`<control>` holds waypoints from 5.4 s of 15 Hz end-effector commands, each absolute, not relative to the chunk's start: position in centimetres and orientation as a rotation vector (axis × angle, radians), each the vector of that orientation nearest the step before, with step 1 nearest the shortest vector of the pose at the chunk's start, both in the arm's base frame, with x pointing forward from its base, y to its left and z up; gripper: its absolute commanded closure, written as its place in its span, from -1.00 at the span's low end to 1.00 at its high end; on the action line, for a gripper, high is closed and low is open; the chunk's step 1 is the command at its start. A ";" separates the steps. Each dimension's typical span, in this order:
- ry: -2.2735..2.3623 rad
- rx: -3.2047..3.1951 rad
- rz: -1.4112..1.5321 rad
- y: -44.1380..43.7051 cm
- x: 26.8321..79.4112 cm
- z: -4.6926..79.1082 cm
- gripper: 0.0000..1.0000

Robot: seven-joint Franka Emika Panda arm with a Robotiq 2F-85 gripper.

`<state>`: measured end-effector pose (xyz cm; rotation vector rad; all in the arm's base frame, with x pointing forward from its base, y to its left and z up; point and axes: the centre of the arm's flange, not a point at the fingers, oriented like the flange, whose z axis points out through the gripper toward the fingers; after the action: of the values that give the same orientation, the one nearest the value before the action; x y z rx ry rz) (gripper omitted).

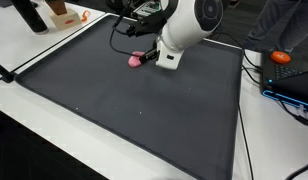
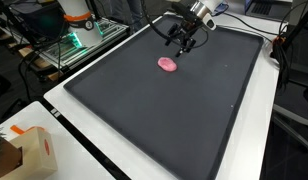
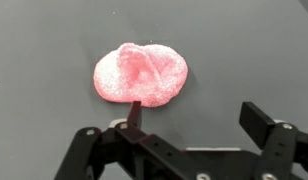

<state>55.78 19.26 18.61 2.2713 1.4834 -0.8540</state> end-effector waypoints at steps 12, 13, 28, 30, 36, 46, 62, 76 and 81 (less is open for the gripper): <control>1.166 2.570 -0.748 16.0 61.5 19.9 -1.00; 1.112 2.620 -0.735 15.6 62.0 20.1 -1.00; 0.079 3.116 -0.564 3.3 66.7 22.4 -1.00; -0.081 3.139 -0.540 1.3 66.6 22.5 -1.00; -0.571 3.144 -0.524 -4.2 65.2 22.9 -1.00; -1.367 3.010 -0.676 -10.6 58.8 21.4 -1.00; -2.443 2.675 -0.976 -12.5 50.2 17.9 -1.00; -2.621 2.588 -0.968 -12.7 46.1 16.0 -1.00; -2.625 2.568 -0.979 -12.8 45.8 16.1 -1.00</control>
<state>46.89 -12.91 15.67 2.5790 -2.5892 -1.0186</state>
